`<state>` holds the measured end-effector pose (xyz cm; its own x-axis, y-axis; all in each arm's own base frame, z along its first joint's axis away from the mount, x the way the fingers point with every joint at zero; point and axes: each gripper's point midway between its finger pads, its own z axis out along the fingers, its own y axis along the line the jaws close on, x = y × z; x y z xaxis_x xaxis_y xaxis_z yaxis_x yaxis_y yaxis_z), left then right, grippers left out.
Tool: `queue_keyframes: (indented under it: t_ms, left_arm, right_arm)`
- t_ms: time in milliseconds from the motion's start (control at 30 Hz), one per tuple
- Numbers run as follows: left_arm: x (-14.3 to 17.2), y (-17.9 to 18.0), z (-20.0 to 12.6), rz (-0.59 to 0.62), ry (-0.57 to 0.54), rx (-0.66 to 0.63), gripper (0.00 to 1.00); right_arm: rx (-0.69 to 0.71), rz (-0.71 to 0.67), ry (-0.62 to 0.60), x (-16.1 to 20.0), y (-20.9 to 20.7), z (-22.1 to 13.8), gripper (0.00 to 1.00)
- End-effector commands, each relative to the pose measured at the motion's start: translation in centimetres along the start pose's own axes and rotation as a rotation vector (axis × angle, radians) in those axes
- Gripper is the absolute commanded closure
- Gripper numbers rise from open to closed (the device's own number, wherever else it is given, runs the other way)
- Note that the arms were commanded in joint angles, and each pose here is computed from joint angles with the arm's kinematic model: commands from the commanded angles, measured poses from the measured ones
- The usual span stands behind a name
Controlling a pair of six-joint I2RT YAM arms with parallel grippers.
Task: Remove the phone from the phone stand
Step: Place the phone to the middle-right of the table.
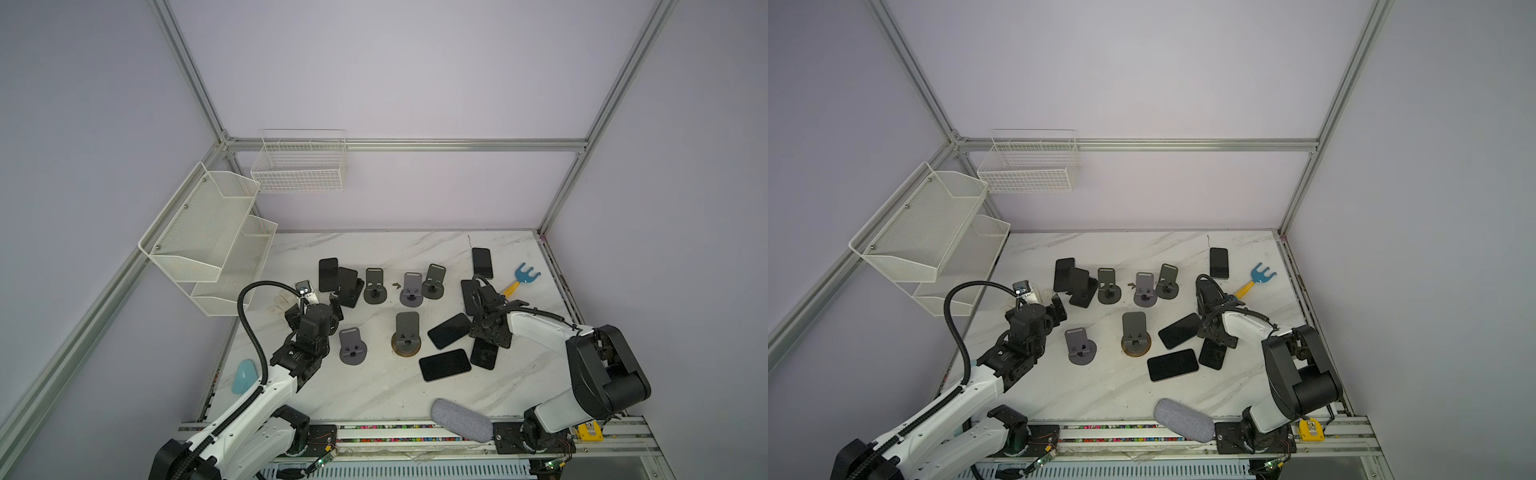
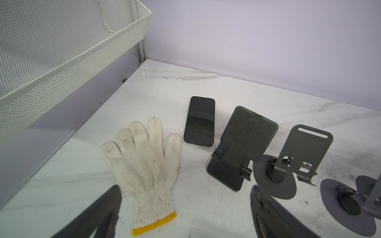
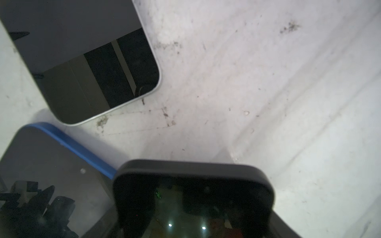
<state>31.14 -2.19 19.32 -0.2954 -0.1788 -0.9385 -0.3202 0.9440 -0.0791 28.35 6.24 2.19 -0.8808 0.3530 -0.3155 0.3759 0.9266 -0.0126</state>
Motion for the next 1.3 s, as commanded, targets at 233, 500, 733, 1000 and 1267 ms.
queue_keyframes:
  t_ms: [233,500,733,1000,1267]
  left_arm:
    - [0.1,1.1,-0.6,-0.031,-0.031,-0.023,0.04]
    - [0.1,1.1,-0.6,-0.038,-0.03,-0.017,0.04]
    - [0.3,1.1,-0.7,-0.056,-0.041,-0.008,0.04]
    - [0.3,0.9,-0.7,-0.061,-0.036,0.0,0.04]
    - [0.1,0.7,-0.9,-0.075,-0.044,0.025,0.04]
  right_arm:
    - [0.064,-0.033,0.114,2.0,-1.4,2.1,0.45]
    - [0.075,-0.026,0.133,2.4,-1.6,2.3,0.44]
    - [0.092,-0.022,0.147,2.8,-1.9,2.5,0.41]
    - [0.071,-0.032,0.134,2.6,-1.7,2.2,0.4]
    - [0.074,-0.027,0.135,2.6,-1.7,2.2,0.37]
